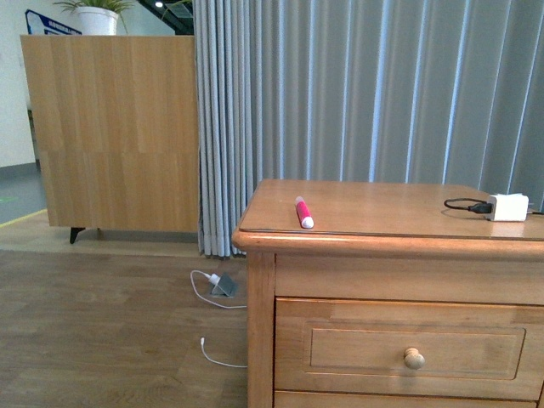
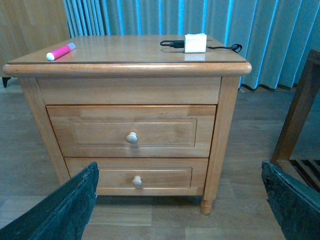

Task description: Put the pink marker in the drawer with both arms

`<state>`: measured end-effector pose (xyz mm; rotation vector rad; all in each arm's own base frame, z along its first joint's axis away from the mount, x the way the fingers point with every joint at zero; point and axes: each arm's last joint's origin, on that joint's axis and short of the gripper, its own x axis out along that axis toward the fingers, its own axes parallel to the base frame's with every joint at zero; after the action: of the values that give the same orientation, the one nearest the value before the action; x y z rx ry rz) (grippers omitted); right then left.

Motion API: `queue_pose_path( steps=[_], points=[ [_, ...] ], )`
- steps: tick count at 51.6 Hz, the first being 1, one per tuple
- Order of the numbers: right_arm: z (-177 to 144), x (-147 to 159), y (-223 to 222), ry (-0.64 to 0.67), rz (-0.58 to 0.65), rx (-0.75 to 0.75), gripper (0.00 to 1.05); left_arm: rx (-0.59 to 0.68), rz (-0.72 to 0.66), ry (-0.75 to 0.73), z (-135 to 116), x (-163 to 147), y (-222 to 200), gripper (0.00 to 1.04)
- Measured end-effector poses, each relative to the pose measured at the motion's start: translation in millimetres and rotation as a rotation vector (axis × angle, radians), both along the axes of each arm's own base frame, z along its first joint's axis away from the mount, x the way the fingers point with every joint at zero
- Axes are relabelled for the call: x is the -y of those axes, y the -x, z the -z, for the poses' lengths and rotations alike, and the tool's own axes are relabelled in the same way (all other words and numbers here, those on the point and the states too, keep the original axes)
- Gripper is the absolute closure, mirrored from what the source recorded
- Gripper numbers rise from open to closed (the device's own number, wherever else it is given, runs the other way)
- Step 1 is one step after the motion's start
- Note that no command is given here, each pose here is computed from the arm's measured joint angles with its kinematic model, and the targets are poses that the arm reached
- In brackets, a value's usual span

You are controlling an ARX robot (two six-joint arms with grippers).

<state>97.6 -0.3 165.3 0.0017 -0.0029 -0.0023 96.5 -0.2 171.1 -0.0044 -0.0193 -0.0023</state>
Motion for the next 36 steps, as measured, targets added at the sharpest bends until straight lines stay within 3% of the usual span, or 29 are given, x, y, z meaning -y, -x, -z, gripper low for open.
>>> queue_pose_path(
  steps=[24,30,36],
  points=[
    [0.4,-0.1,-0.1,-0.002,-0.002,-0.006,0.08,0.000,0.000,0.000,0.0,0.0,0.0,0.06],
    [6.6,-1.8,-2.0,-0.078,-0.020,-0.224,0.08,0.000,0.000,0.000,0.0,0.0,0.0,0.06],
    [-0.6,-4.1,-7.3,-0.109,-0.039,-0.262,0.08,0.000,0.000,0.000,0.0,0.0,0.0,0.06]
  ],
)
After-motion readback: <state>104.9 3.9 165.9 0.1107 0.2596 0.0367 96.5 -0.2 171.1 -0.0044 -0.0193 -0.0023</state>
